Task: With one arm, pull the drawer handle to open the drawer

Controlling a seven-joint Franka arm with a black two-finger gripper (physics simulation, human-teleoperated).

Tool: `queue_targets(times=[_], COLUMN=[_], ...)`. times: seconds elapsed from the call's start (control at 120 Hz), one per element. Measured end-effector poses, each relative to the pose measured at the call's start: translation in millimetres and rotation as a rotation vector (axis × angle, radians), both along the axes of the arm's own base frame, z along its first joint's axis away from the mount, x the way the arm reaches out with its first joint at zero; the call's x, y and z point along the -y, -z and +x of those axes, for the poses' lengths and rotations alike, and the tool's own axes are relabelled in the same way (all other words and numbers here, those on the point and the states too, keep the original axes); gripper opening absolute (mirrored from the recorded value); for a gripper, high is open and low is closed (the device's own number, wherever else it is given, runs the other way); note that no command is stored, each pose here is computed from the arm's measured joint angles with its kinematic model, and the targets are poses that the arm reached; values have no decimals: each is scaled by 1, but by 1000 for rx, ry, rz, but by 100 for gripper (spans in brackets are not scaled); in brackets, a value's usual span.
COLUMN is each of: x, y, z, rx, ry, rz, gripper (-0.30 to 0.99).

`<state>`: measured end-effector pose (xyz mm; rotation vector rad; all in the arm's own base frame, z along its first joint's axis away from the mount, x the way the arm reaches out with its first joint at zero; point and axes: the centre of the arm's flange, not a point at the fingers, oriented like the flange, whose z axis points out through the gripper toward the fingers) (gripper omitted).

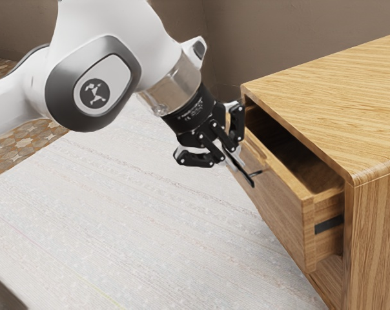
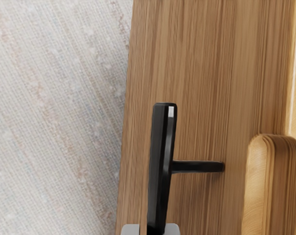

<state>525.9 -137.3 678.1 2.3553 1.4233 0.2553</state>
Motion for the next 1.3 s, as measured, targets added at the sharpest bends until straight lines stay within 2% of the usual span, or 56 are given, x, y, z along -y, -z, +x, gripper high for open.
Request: queue_targets(times=[0.283,0.7,1.3], x=[7,-10,-33], y=[0,-5,-1], z=[-26,-48,-89], rx=[-1,5,5], ry=[18,-8,-44], rz=[5,5,15], gripper=[-7,0,3])
